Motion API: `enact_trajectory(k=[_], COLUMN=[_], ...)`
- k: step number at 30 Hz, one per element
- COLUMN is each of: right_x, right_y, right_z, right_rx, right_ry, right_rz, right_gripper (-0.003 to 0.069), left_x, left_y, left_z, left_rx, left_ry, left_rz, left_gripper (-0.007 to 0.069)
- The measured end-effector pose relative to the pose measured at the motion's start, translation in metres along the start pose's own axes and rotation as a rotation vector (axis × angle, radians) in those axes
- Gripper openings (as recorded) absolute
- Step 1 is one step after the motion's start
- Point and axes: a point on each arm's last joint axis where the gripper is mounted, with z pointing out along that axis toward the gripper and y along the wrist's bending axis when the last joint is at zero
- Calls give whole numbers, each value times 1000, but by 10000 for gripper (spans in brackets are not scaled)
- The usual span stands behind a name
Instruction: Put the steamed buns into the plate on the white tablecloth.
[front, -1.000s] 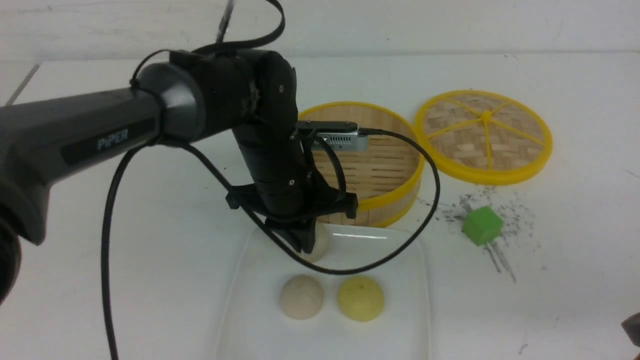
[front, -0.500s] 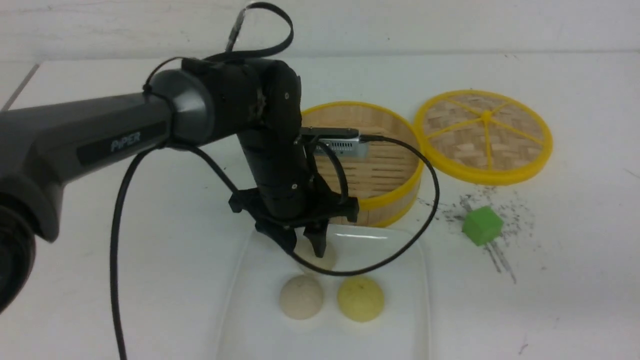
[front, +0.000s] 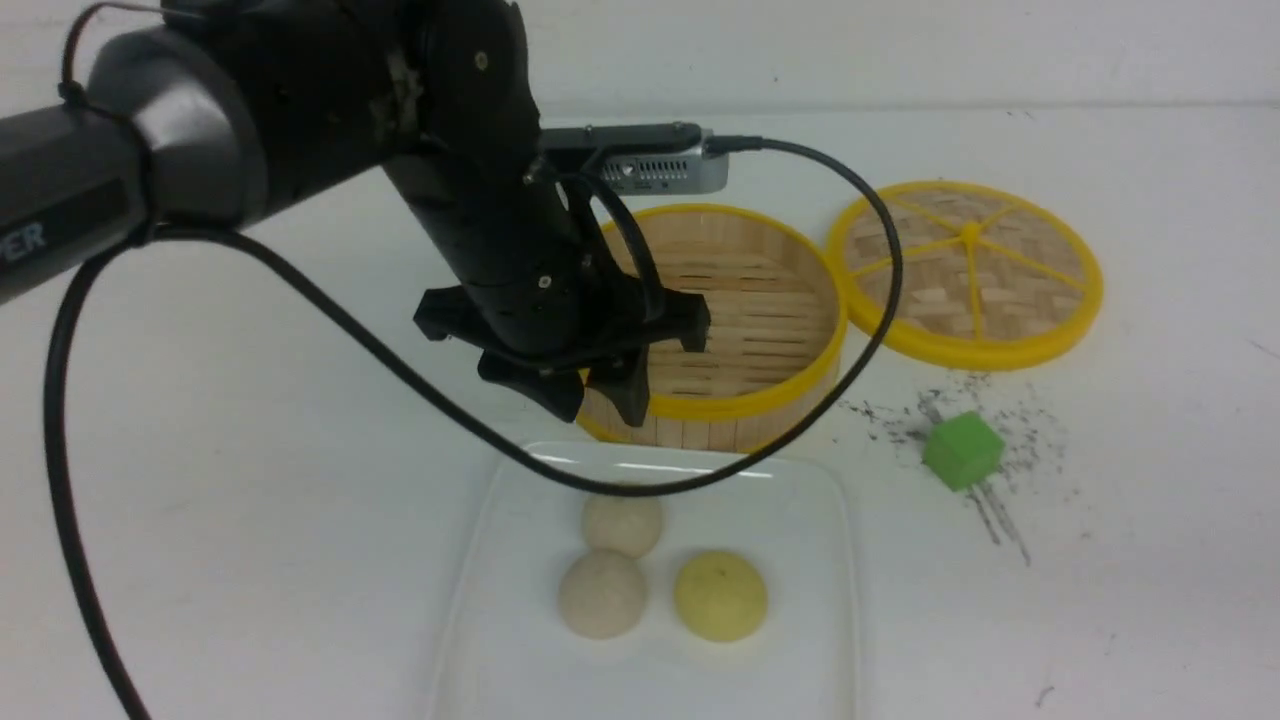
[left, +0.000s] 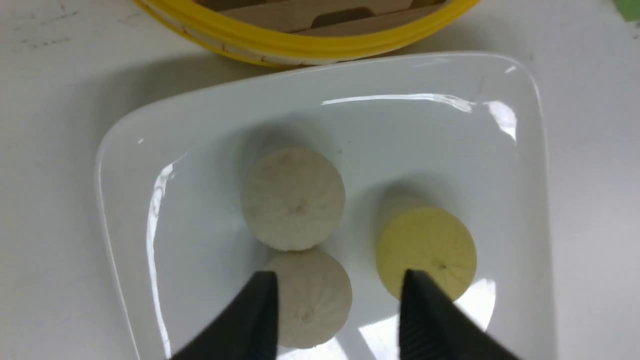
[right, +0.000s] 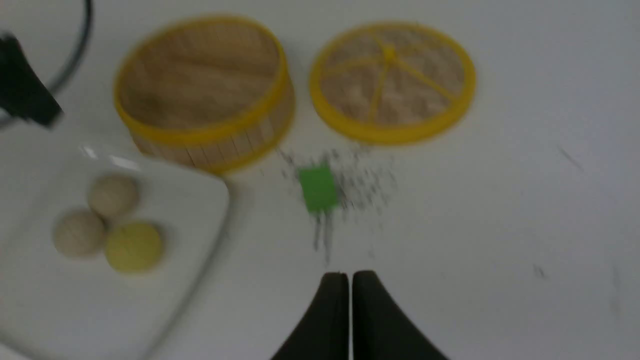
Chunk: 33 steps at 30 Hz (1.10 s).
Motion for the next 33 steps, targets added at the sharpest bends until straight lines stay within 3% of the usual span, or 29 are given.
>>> enact_trajectory(k=[2, 4, 5, 6, 9, 19, 33], right_x=[7, 17, 17, 22, 34, 48, 47], right_y=[-1, 3, 4, 8, 16, 36, 37], right_z=[-1, 8, 9, 16, 34, 41, 41], right_rx=[-35, -109, -121, -149, -212, -432, -436], right_ry=[-60, -147, -162, -180, -197, -159, -178], right_rz=[3, 1, 0, -21, -82, -137, -163], right_gripper=[30, 3, 1, -11, -16, -16, -6], left_x=[0, 0, 0, 0, 0, 0, 0], left_y=[0, 1, 1, 2, 2, 3, 3], left_z=[-1, -1, -1, -1, -1, -1, -1], left_rx=[-3, -13, -14, -20, -23, -33, -35], left_ry=[-1, -2, -2, -4, -4, -6, -6], left_rz=[2, 8, 8, 15, 31, 45, 45], left_gripper=[253, 134, 125, 70, 8, 2, 2])
